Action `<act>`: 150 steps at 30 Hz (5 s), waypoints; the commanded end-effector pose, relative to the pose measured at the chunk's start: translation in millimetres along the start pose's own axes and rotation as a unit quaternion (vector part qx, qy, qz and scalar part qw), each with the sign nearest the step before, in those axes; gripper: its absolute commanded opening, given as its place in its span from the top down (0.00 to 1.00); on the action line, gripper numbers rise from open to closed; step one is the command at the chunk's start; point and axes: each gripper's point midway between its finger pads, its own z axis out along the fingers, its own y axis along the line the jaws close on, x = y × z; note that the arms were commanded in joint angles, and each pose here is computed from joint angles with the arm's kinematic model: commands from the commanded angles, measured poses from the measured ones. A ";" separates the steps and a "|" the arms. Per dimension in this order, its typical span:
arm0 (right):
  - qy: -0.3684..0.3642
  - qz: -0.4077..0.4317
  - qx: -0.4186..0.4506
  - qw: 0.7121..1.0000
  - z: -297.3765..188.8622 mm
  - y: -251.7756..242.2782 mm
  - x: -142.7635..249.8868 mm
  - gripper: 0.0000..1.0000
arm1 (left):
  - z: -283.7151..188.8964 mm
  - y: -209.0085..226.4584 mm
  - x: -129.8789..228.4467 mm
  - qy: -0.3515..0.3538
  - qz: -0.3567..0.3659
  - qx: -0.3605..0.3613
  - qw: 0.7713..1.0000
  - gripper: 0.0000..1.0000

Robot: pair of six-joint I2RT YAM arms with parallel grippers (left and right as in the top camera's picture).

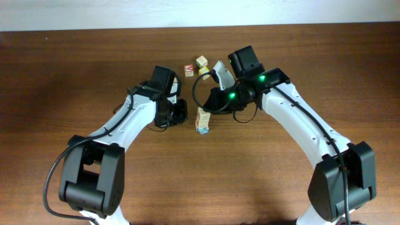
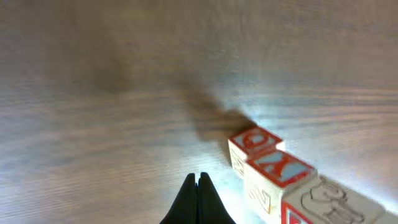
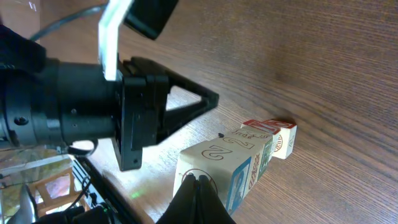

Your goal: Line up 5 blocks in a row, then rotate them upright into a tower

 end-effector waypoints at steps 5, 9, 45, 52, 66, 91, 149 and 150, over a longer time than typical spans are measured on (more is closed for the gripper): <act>0.026 0.016 0.062 0.998 17.8 -31.7 14.6 0.96 | 12.3 -24.3 30.4 0.046 -0.028 0.107 0.993 1.00; 0.028 0.017 0.062 0.998 17.8 -31.9 15.5 0.96 | 13.8 -24.4 29.3 0.041 -0.025 0.110 0.993 1.00; 0.028 0.017 0.063 0.998 17.4 -31.8 15.5 0.96 | 15.8 -51.9 23.8 0.021 0.007 0.144 0.989 1.00; 0.012 0.002 0.063 0.998 4.8 -21.0 0.4 0.96 | 15.6 -52.1 23.5 0.020 0.007 0.144 0.989 1.00; -0.010 -0.017 0.072 0.997 -14.2 -8.2 -18.0 0.95 | 15.6 -52.0 23.4 0.019 0.007 0.144 0.989 1.00; -0.127 0.007 0.218 0.968 -230.1 -14.6 -43.2 0.70 | -182.9 43.0 -54.9 -0.260 -0.017 -0.127 0.957 0.95; -0.604 -0.181 0.347 0.694 -317.4 -53.6 95.2 0.02 | -226.8 48.1 -31.8 -0.298 -0.022 -0.149 0.943 0.01; -0.611 -0.184 0.346 0.688 -303.4 -64.4 100.7 0.02 | -226.9 48.1 -31.9 -0.298 -0.022 -0.150 0.943 0.01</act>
